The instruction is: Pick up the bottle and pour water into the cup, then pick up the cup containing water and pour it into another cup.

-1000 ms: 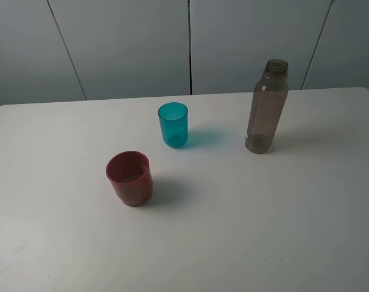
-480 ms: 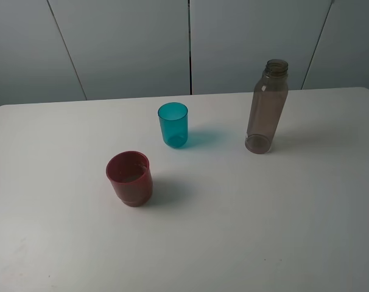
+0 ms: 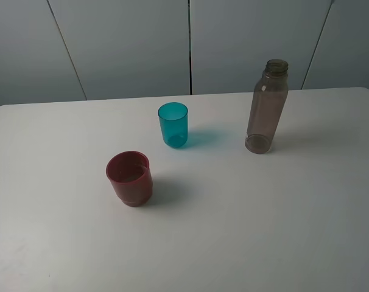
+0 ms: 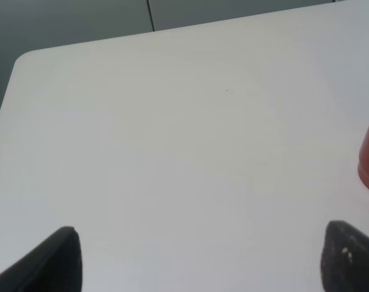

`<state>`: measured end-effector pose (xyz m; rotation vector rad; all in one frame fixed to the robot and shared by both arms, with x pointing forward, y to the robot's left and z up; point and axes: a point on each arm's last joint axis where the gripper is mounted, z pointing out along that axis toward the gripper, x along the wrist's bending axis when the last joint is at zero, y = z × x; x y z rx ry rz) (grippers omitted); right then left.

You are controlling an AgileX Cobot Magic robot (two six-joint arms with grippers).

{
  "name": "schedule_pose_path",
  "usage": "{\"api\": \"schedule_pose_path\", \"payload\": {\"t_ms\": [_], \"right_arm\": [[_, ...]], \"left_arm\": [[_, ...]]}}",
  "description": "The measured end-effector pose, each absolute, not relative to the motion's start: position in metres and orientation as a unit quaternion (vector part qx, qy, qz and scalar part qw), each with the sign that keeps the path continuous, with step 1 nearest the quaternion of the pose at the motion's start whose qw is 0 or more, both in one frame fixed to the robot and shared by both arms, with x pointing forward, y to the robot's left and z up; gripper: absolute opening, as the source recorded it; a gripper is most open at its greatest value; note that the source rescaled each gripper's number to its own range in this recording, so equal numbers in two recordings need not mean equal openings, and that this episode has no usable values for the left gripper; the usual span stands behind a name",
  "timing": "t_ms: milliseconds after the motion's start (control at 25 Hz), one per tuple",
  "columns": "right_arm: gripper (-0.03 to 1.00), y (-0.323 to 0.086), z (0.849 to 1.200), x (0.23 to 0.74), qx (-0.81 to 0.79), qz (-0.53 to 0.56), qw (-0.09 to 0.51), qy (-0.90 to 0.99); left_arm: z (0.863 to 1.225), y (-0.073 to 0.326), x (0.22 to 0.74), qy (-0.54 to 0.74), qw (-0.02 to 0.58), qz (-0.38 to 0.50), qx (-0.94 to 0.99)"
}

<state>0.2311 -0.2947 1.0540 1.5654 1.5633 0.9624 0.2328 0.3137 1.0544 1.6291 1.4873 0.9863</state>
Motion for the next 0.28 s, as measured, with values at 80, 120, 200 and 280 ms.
{"api": "schedule_pose_path", "payload": {"t_ms": [80,120,200,280], "right_arm": [[1.0,-0.2947,1.054,0.2311,0.606,0.373,0.356,0.605],[1.0,-0.2947,1.054,0.2311,0.606,0.373,0.356,0.605],[1.0,-0.2947,1.054,0.2311,0.606,0.373,0.356,0.605],[1.0,-0.2947,1.054,0.2311,0.606,0.373,0.356,0.605]], "left_arm": [[1.0544,0.3137,0.2328,0.575,0.355,0.382,0.63],[1.0544,0.3137,0.2328,0.575,0.355,0.382,0.63],[1.0544,0.3137,0.2328,0.575,0.355,0.382,0.63],[1.0544,0.3137,0.2328,0.575,0.355,0.382,0.63]]}}
